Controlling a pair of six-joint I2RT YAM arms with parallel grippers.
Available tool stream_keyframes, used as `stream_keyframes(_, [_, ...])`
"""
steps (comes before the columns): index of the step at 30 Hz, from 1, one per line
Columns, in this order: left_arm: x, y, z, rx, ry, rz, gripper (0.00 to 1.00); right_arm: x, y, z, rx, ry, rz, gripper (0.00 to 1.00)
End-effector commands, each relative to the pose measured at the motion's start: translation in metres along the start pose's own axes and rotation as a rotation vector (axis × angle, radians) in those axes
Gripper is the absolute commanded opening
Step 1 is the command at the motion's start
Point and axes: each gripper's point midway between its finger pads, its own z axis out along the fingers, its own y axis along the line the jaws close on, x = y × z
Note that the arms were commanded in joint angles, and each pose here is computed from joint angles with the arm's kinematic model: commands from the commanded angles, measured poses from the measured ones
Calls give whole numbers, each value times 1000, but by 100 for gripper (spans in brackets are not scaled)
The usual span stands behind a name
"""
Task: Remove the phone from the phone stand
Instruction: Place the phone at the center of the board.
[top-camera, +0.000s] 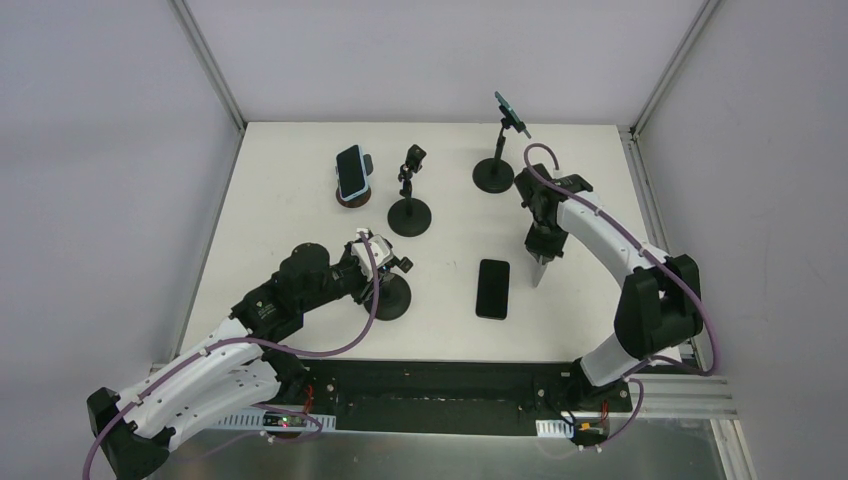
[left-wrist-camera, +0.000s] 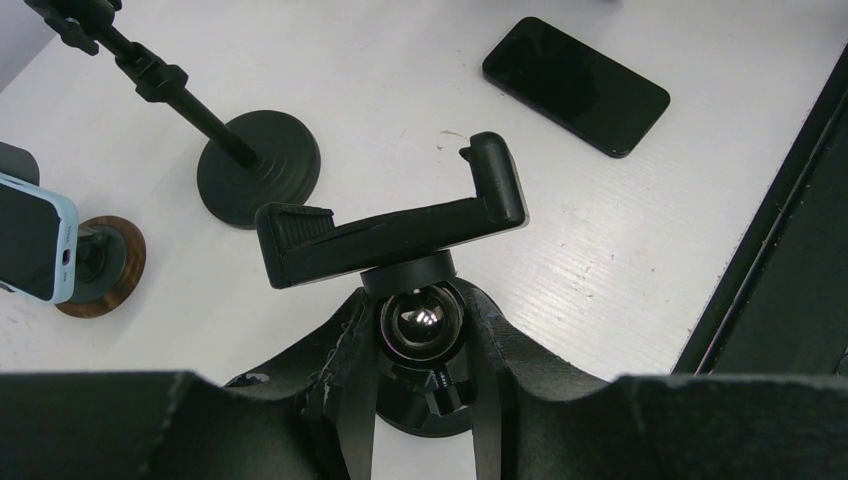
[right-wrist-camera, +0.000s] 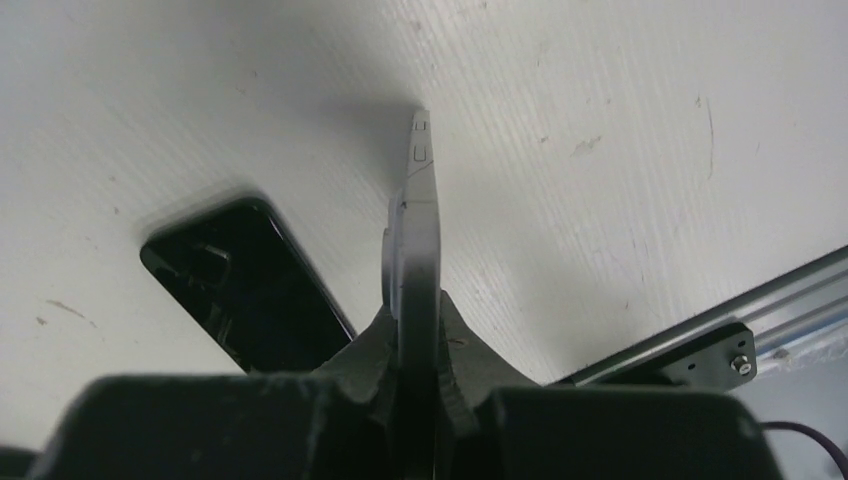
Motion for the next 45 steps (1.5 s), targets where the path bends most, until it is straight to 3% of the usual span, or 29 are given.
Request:
stream_keyframes(1, [-31,13,0,-47,-120,19,0,53,-27,-24,48,191,-18,0])
stream_keyframes(9, [-29,15,0,-63,-111,21,0,60,-57,-50,124,146,-68,0])
stream_keyframes(18, [-27,16,-1,-72,-111,19,0,92,-39,-40,60,274,-68,0])
stream_keyframes(29, [-26,16,-2,-74,-112,17,0,123,-5,-31,-56,547,-169,0])
stream_keyframes(33, [-25,16,-1,-70,-108,16,0,115,7,-17,-51,602,-183,5])
stream_keyframes(37, [-25,15,0,-67,-108,16,0,100,17,-1,-46,626,-170,3])
stream_keyframes(45, [-23,15,0,-68,-105,16,0,61,7,36,65,517,-174,0])
